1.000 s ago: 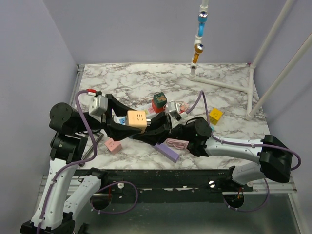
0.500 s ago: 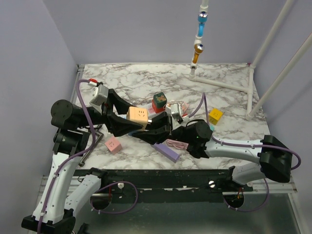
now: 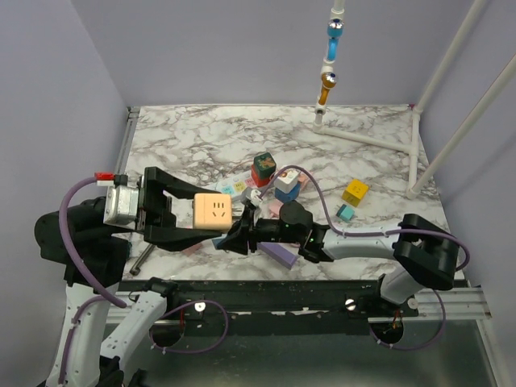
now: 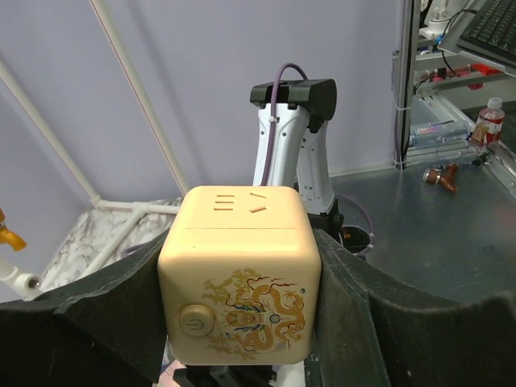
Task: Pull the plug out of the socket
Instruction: Remove the plug from the socket, then place the plug at the center of the board, then place the socket at the corner of the board.
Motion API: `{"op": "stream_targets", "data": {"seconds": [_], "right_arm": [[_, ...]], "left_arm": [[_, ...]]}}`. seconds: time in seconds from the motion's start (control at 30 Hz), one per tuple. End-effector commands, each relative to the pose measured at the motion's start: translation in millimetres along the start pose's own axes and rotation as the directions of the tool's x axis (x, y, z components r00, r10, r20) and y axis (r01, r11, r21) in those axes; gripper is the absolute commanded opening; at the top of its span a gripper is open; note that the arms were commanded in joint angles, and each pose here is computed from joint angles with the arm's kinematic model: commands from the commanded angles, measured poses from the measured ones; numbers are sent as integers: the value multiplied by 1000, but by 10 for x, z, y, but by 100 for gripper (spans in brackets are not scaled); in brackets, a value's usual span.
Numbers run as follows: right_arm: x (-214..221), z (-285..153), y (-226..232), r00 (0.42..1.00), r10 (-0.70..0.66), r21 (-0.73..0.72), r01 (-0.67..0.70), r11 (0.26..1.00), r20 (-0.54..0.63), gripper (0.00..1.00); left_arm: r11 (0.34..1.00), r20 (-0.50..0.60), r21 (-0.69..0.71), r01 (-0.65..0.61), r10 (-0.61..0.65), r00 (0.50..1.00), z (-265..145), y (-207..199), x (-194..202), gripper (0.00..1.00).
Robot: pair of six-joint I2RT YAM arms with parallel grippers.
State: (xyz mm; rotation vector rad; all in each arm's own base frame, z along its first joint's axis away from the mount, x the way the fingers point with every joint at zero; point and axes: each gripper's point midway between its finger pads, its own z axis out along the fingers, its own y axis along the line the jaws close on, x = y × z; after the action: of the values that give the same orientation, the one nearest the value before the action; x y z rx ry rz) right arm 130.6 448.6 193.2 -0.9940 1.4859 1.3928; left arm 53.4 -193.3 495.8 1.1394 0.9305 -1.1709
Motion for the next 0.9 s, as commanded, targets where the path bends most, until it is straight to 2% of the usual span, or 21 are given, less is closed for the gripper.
{"op": "stream_targets", "data": {"seconds": [0.0,0.1,0.23,0.33,0.43,0.53,0.67,0.8,0.87], "right_arm": [[-374,-171,-192,998,-32,123,24,992,63,0],[-634,-430,-542,997,-9,259,-13,966,82,0],[-1079,-970,-1014,990,-15,472,-55,880,143,0],[-1322,-1400,-1240,985,-71,637,-45,770,155,1],[-1423,-1829,-1426,984,-75,776,-80,626,162,1],[-1337,-2161,-1515,985,-13,850,-139,508,170,1],[-1135,-2414,-1470,975,49,875,-216,433,217,1],[-1083,-2785,-1389,956,40,906,-289,308,292,1],[-1102,-3011,-1344,937,22,913,-344,220,348,1]], "left_arm": [[999,-23,-22,-28,28,999,-18,70,115,0],[994,-48,-108,-31,26,999,-58,218,264,0],[979,-144,-196,-57,29,989,-169,402,644,0],[974,-229,-220,-62,10,973,-275,443,999,0],[970,-302,-230,-74,1,953,-380,458,1317,0],[958,-394,-265,-108,-6,919,-528,560,1693,0],[953,-521,-286,-103,-65,851,-749,628,2255,0],[953,-617,-290,-92,-112,779,-952,649,2774,0],[953,-648,-287,-94,-121,752,-1027,649,2960,0]]}}
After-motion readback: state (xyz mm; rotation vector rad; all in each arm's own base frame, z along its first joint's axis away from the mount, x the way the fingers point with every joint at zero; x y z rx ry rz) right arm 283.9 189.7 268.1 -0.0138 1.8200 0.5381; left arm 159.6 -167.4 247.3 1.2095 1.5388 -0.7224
